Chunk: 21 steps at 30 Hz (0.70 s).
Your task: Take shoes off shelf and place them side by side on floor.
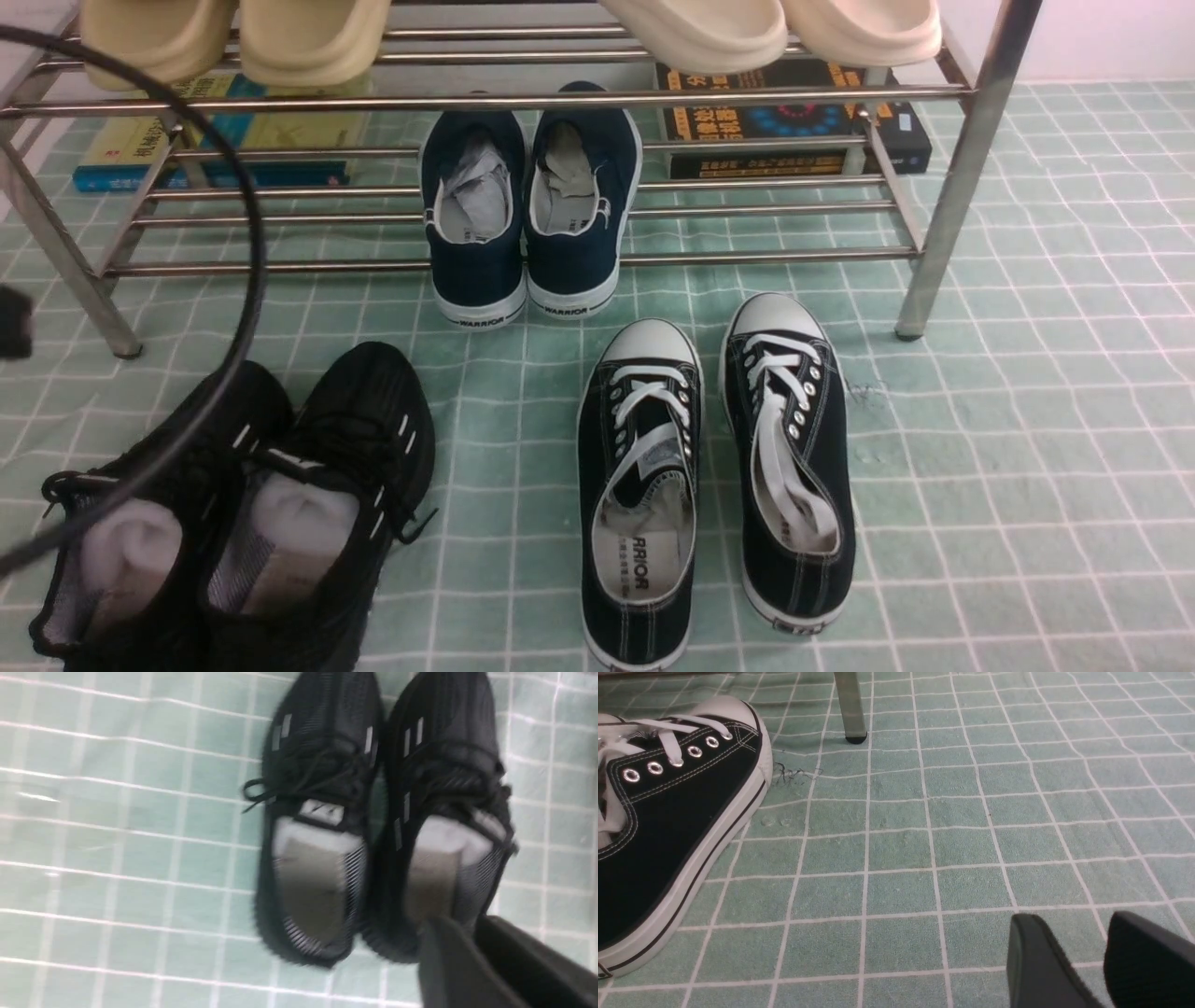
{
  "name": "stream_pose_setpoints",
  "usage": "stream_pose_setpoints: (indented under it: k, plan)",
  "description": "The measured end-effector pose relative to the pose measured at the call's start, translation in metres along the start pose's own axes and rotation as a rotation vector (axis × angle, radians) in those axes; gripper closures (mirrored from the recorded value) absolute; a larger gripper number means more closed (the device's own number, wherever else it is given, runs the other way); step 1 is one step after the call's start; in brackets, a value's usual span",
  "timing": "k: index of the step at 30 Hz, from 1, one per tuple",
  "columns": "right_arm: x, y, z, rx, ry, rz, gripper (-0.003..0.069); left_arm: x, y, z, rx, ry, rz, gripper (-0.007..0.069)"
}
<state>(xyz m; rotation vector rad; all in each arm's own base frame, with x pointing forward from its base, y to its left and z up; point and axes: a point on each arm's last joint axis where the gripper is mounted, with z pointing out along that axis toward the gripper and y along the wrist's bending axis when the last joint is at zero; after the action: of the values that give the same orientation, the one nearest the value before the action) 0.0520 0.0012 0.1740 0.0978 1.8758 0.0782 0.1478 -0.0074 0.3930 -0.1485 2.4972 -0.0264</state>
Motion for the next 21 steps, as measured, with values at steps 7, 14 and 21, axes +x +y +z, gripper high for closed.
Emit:
stream_pose_setpoints:
  k: [7,14,21]
  plan:
    - [0.000,0.000,0.000,0.000,0.000,0.000,0.0415,0.083,0.009,-0.001,0.125,-0.268,-0.012,0.0624]
    - [0.000,0.000,0.000,0.000,0.000,0.000,0.0415,0.122,0.013,0.033,0.207,-0.619,-0.039,0.0624]
    - [0.000,0.000,0.000,0.000,0.000,0.000,0.0415,0.138,0.015,0.059,0.196,-0.652,-0.025,0.0624]
